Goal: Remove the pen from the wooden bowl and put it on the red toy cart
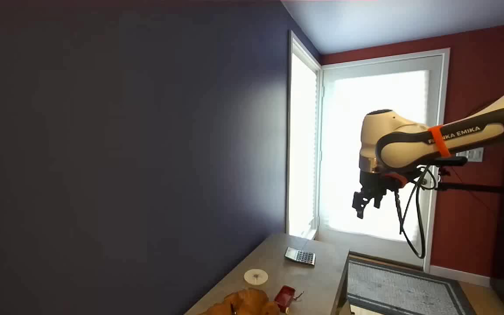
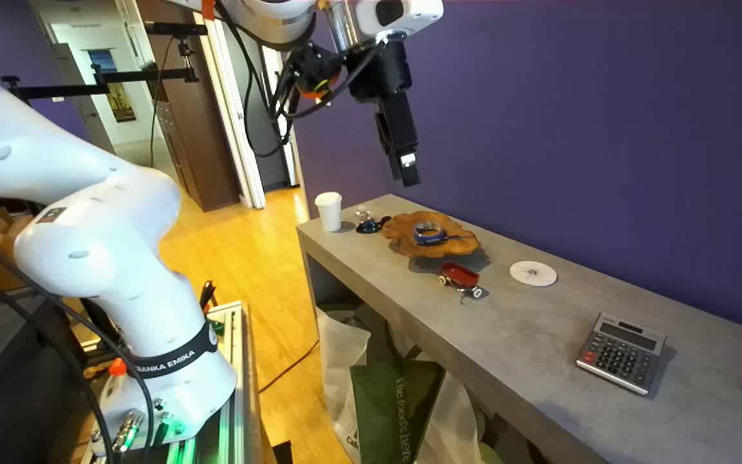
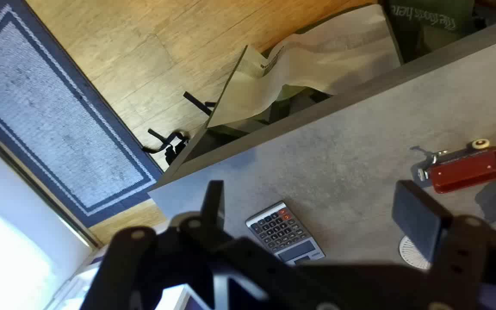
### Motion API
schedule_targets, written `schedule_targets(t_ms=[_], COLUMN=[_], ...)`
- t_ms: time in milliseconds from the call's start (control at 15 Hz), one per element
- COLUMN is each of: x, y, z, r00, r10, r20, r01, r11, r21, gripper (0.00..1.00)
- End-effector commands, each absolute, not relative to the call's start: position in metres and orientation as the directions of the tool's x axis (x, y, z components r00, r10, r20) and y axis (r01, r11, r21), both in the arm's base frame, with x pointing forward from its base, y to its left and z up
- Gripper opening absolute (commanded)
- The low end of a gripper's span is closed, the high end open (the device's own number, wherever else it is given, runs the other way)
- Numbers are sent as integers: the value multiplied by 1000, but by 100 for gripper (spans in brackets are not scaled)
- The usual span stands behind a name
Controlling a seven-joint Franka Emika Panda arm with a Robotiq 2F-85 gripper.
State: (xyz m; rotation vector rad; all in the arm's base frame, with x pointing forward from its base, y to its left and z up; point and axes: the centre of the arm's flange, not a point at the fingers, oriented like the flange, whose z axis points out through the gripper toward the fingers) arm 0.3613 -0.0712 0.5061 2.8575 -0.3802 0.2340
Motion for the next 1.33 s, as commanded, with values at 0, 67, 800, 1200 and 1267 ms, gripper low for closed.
schedule_targets(t_ms=[0, 67, 800, 1200, 1267], x=[361, 361, 361, 384, 389], y=[-71, -71, -71, -15, 6], z=[506, 506, 506, 509, 509], r00=[953, 953, 953, 959, 963], r10=[-236, -236, -236, -229, -232], r20=[190, 190, 190, 167, 140], r01=[-276, -276, -276, -259, -254], r11=[-935, -935, -935, -948, -952], r21=[223, 223, 223, 186, 168], gripper=[100, 100, 100, 100, 100])
